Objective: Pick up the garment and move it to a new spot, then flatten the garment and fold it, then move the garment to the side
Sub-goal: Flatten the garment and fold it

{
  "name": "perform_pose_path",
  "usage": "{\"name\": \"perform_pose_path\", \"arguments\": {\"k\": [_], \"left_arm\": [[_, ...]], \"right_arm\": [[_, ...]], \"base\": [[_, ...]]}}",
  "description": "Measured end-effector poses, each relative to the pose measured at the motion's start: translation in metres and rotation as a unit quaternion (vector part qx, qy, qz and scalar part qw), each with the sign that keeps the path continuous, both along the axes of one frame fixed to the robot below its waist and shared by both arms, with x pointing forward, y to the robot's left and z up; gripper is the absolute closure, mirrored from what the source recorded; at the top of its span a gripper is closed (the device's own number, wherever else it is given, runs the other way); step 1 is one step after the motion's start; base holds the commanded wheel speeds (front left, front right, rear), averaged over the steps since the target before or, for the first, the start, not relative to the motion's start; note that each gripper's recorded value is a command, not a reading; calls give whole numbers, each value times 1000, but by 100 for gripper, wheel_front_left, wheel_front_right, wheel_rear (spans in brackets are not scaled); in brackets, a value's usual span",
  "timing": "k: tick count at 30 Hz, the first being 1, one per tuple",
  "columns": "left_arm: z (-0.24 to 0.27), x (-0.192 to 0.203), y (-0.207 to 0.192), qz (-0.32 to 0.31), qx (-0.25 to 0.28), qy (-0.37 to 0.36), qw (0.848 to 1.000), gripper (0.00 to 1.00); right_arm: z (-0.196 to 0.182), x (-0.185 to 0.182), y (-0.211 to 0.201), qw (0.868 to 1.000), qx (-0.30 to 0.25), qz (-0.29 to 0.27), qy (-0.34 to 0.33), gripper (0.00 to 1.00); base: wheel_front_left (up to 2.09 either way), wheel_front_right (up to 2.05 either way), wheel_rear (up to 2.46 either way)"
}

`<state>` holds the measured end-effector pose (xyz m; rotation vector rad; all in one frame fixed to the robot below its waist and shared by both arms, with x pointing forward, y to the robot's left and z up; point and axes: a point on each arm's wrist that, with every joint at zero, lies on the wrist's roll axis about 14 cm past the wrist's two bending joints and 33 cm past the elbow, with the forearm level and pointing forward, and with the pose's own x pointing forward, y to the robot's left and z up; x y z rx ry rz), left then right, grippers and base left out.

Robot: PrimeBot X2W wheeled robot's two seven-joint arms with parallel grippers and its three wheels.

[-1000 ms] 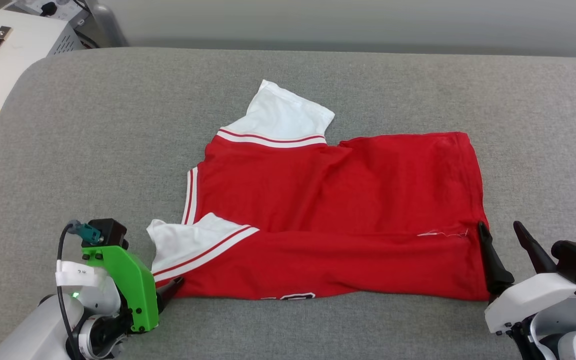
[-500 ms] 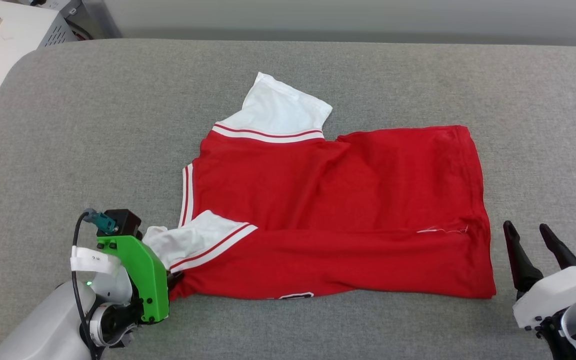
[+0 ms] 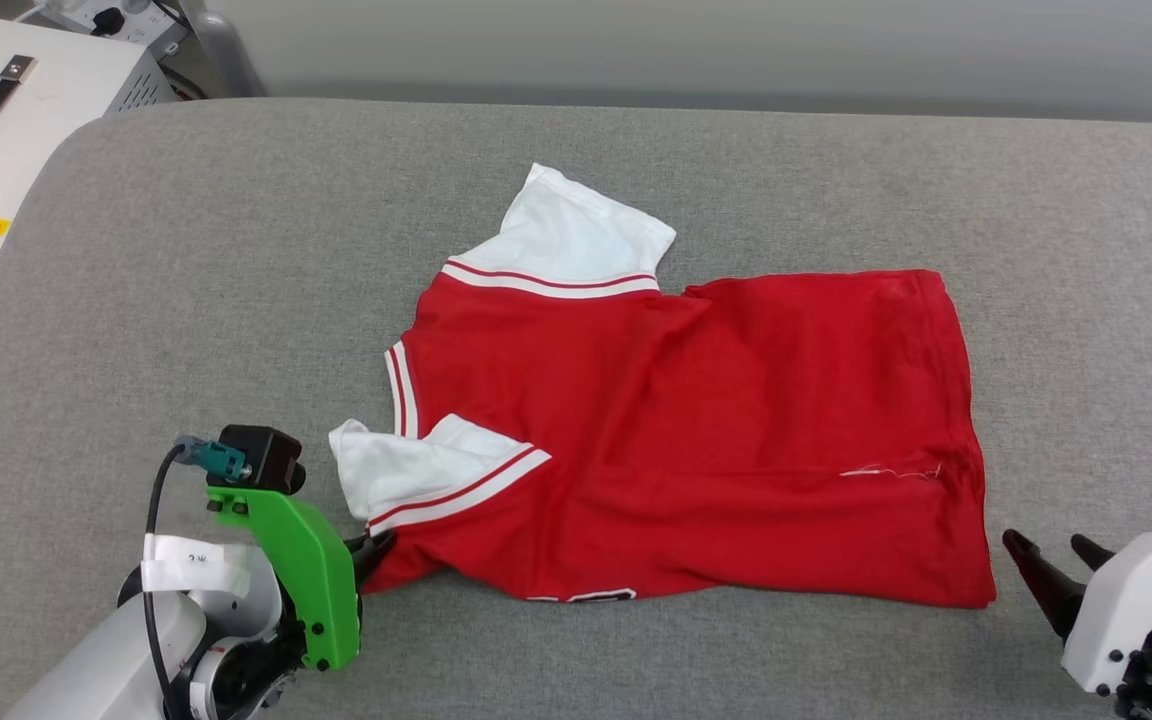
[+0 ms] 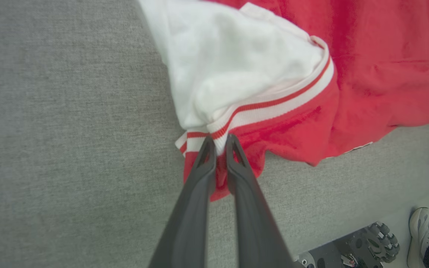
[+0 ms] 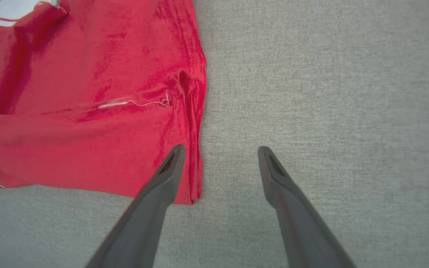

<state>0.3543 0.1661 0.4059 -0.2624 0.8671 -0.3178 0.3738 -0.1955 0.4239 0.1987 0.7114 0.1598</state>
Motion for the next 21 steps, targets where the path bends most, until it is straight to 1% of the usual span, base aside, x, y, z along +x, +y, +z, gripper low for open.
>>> {"name": "perform_pose_path", "arguments": {"k": [7,10,13,14,15,16,17,21], "left_arm": [[8,7,3,5,1,-15,1000,100],[5,7,4,8,-1,-13,1000,100],[1,8,6,13,0,-8,1000,100],[0,8,7,15,1,-8,1000,100],[-1,8,8,16,2,-8,1000,100],[-1,7,8,18,2,-8,1000,100],[-1,7,9,19,2,-9,1000,100],[3,7,9,21,2,-17,1000,100]], "right_arm": [[-37,-10,28,996,14,43,82,0],[-47,-6,36,994,18,54,97,0],[-61,-10,38,990,15,62,125,0],[-64,-10,40,989,13,65,131,48],[-66,-10,43,989,14,69,134,66],[-67,-10,44,988,13,72,136,92],[-67,-11,46,987,12,76,138,100],[-64,-8,47,988,14,78,135,100]], "base": [[0,0,0],[0,0,0],[0,0,0],[0,0,0],[0,0,0],[0,0,0],[0,0,0],[0,0,0]]}}
